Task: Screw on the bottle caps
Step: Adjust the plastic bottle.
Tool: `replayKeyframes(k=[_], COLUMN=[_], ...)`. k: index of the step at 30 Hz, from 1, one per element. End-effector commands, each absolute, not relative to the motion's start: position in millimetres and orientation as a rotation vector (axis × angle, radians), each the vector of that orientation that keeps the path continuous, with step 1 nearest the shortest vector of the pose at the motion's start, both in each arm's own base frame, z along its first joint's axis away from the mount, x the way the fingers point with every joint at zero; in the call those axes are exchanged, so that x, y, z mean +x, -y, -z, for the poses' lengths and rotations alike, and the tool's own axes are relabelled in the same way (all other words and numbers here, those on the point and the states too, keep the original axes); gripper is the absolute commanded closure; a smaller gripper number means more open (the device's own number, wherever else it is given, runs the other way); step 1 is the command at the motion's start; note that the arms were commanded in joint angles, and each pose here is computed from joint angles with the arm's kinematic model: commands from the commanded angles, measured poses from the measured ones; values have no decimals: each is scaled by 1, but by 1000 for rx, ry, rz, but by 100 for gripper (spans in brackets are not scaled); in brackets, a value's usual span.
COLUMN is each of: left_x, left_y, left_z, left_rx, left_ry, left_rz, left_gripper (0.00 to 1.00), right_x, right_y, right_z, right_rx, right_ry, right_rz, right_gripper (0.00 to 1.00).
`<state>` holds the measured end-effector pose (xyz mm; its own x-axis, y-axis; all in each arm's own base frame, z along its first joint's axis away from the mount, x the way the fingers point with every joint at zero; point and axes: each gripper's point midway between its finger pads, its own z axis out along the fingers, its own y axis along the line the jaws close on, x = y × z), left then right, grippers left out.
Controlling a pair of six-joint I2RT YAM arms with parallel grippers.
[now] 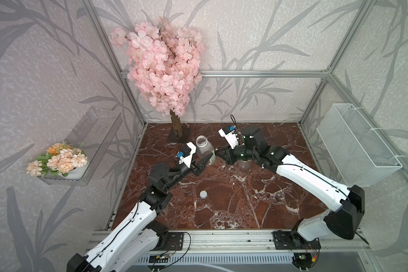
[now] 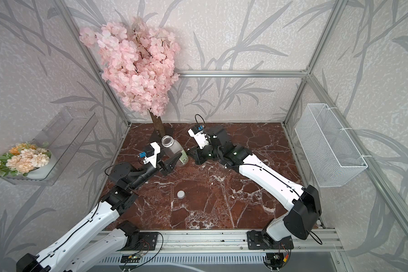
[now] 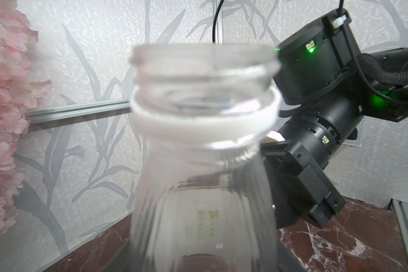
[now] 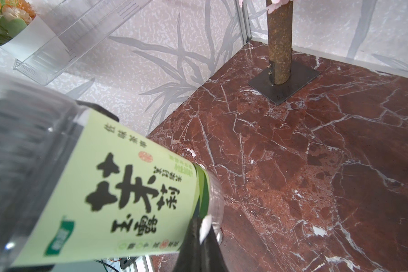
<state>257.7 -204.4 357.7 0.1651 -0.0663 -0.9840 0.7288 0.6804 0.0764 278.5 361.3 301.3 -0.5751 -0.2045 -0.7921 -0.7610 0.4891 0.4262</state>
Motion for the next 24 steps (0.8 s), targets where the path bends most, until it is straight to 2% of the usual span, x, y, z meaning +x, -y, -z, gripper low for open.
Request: replayKeyframes(k=[1,24], left_x=[253,257], left_y=[203,203], left_z=[-395,-389], left_rx=[604,594], left_ry=[-1181,-1196], left_rz=[634,634], left_gripper=[40,40], right_x=[260,251], right_y=[-378,-384], right_z=[-316,-319], right_rx=[-862,-889], right_ry=[-1999,-1983], right_rz=[-1148,-1181], right_gripper=[96,96])
